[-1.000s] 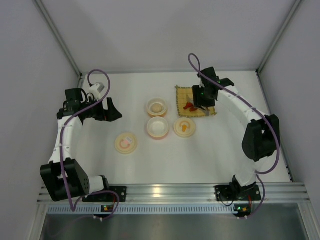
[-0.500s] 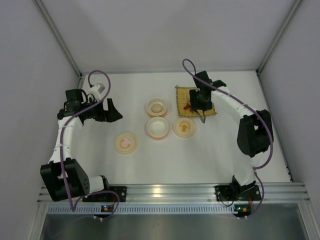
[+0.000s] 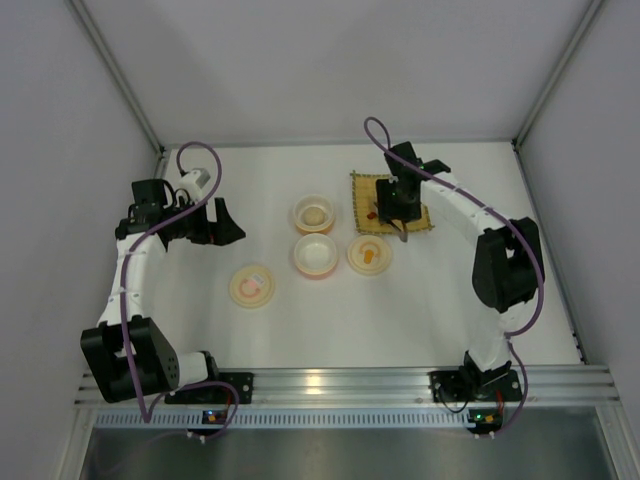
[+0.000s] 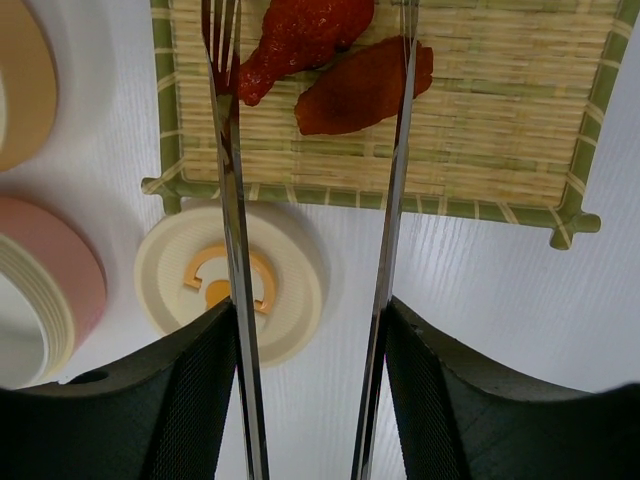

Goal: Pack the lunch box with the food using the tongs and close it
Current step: Pick up the fake food from the plate.

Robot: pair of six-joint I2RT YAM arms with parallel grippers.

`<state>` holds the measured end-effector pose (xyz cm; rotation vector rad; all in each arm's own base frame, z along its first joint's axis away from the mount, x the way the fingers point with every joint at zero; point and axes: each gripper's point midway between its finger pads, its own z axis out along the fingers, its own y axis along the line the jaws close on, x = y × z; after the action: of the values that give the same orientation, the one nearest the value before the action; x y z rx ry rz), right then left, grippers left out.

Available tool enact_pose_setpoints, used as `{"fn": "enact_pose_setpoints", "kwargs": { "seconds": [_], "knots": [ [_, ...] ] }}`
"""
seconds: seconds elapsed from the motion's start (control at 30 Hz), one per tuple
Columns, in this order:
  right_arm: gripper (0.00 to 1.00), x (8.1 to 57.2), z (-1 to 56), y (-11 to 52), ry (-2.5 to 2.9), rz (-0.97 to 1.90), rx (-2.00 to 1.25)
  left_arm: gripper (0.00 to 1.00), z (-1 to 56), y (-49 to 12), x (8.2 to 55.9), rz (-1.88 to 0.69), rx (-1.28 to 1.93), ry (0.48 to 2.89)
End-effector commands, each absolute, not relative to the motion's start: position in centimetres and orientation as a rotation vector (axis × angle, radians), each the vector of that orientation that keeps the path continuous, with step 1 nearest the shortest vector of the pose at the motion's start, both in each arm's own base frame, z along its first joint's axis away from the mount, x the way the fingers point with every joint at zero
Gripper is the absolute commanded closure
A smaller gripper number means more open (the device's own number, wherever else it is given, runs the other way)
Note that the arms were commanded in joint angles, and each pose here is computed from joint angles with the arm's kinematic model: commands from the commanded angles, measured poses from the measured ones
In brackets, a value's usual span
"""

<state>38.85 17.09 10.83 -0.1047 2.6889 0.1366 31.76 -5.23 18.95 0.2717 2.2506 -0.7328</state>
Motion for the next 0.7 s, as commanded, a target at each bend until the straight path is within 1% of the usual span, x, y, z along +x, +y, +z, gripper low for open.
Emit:
{"fn": "enact_pose_setpoints", "kwargs": {
  "seconds": [0.0, 0.27, 0.37, 0.57, 0.6, 0.67],
  "knots": [
    [0.44, 40.1, 13.9, 19.3, 2.582, 0.22, -0.109, 0.02, 19.4, -5.0, 32.6, -0.725, 0.291, 2.209],
    [0.46, 39.4, 12.8, 20.1, 2.619, 0.244, -0.147, 0.01, 19.7, -5.0, 32.8, -0.72, 0.292, 2.204],
    [0.5, 39.5, 12.9, 20.2, 2.622, 0.249, -0.151, 0.02, 19.6, -5.0, 32.8, -0.722, 0.29, 2.206],
    [0.6, 39.8, 13.0, 20.5, 2.618, 0.26, -0.193, 0.02, 19.6, -5.0, 32.8, -0.727, 0.29, 2.207],
    [0.63, 39.8, 13.2, 21.0, 2.615, 0.295, -0.211, 0.01, 19.6, -5.0, 32.9, -0.727, 0.29, 2.207],
    [0.66, 39.9, 13.2, 21.3, 2.61, 0.312, -0.234, 0.02, 19.6, -5.0, 33.0, -0.728, 0.288, 2.207]
  ]
}}
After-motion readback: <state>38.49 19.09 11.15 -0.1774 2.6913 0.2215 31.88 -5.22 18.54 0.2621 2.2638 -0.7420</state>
